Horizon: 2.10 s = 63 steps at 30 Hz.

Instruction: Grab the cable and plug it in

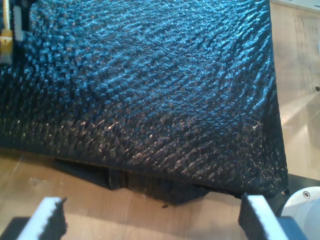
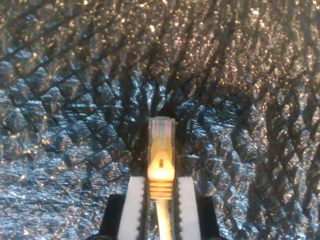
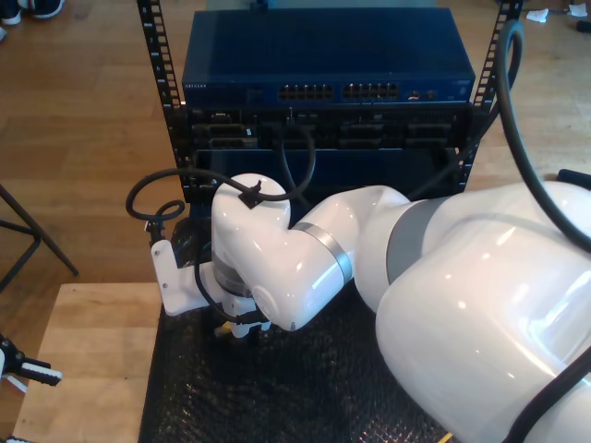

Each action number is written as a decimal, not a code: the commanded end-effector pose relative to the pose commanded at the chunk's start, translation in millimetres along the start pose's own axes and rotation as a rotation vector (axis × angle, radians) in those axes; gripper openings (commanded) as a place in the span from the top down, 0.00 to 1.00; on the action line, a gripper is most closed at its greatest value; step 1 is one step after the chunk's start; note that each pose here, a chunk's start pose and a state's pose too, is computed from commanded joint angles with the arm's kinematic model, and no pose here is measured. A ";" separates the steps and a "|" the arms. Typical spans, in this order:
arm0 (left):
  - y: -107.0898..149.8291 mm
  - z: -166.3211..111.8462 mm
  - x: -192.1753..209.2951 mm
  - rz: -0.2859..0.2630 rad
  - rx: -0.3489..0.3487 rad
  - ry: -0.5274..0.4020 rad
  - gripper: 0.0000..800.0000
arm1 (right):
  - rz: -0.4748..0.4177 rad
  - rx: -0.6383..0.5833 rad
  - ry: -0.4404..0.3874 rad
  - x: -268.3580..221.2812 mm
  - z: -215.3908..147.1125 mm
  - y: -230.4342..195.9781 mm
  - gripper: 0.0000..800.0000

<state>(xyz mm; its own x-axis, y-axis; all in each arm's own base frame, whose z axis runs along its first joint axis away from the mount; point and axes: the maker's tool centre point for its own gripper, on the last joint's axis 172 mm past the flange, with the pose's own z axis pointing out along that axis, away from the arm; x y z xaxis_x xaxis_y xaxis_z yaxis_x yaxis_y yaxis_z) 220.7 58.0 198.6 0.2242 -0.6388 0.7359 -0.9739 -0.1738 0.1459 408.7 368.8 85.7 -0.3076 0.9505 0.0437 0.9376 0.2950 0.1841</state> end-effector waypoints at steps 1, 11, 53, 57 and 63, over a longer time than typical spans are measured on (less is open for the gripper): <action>0.0 0.0 0.0 0.000 0.000 0.000 0.00 | 0.000 0.001 -0.001 -0.2 0.8 -0.4 0.90; 1.6 1.5 0.2 -0.004 -0.011 0.009 0.00 | 0.004 -0.022 0.010 -0.8 -15.1 7.7 0.99; -27.5 56.8 146.2 0.056 -0.158 0.123 0.00 | 0.382 0.190 0.225 -149.5 -213.4 -70.6 0.99; -31.4 71.6 185.6 0.099 -0.177 0.169 0.00 | 0.409 0.199 0.252 -151.7 -226.9 -79.2 0.99; -44.4 90.1 237.1 0.154 -0.164 0.211 0.00 | 0.450 0.208 0.312 -147.6 -242.9 -84.6 0.99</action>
<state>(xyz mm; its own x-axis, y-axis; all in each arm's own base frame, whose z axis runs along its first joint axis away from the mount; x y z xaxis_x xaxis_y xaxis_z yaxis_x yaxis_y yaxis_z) 320.3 -153.3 307.1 0.0779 -0.4753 0.8764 -0.9924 0.0470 0.1137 335.4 179.9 302.1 0.1244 0.9223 0.3658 0.9895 -0.0881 -0.1144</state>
